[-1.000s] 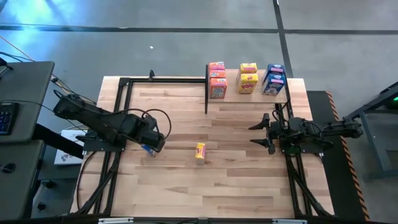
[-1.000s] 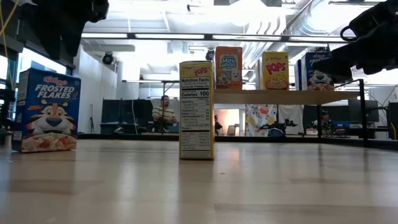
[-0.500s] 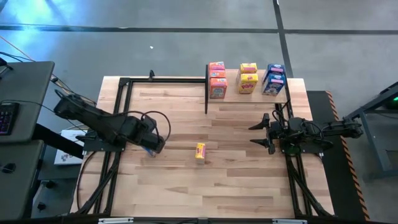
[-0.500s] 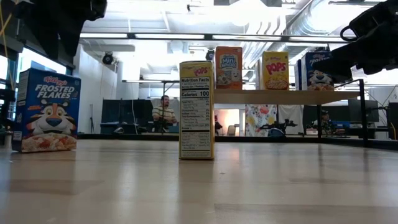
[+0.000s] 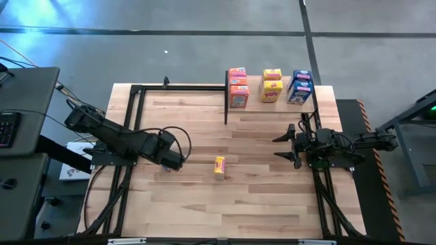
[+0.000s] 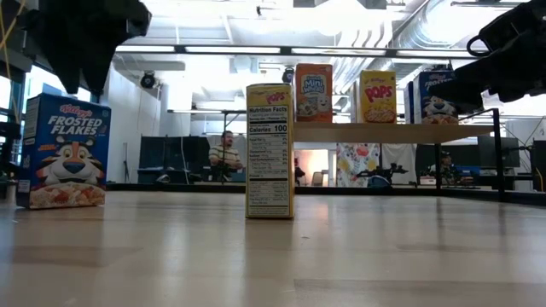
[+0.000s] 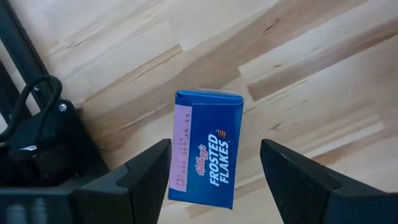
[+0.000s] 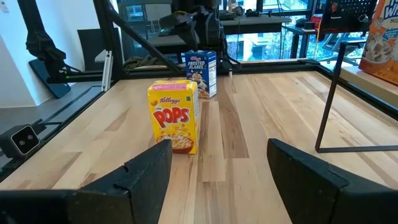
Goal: Stack cereal on shelf
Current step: Put the blue cereal box on the shelf aligned with the blue cereal boxes
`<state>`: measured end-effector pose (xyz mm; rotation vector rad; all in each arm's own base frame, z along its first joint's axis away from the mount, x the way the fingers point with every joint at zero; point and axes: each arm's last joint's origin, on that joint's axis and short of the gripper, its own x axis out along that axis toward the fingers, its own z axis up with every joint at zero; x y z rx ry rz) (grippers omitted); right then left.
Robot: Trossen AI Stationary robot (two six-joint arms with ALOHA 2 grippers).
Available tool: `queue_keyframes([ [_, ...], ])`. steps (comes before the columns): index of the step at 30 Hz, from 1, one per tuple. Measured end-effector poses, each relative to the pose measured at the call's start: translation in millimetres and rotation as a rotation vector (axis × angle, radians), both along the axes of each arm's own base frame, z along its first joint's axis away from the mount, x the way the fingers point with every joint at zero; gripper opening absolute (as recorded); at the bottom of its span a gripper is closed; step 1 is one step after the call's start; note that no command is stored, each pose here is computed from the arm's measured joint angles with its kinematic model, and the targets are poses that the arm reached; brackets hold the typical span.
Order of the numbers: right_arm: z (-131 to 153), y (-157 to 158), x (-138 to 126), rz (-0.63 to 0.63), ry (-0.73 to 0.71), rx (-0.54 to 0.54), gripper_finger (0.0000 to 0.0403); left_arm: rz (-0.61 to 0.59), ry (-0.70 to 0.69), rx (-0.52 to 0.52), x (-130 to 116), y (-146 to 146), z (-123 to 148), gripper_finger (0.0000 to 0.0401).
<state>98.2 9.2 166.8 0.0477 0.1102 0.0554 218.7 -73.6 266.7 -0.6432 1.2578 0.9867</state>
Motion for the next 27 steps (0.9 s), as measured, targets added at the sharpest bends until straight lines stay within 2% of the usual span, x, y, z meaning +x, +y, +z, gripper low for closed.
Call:
queue_keyframes([
  [6, 0, 0, 0, 0.000, 0.000, 0.000, 0.0257, 0.008, 0.080, 0.031, 3, -1, -9, 0.0239],
  [27, 0, 0, 0, -0.001, 0.000, 0.000, 0.0257, 0.010, 0.175, 0.038, 17, -7, -32, 0.0239],
])
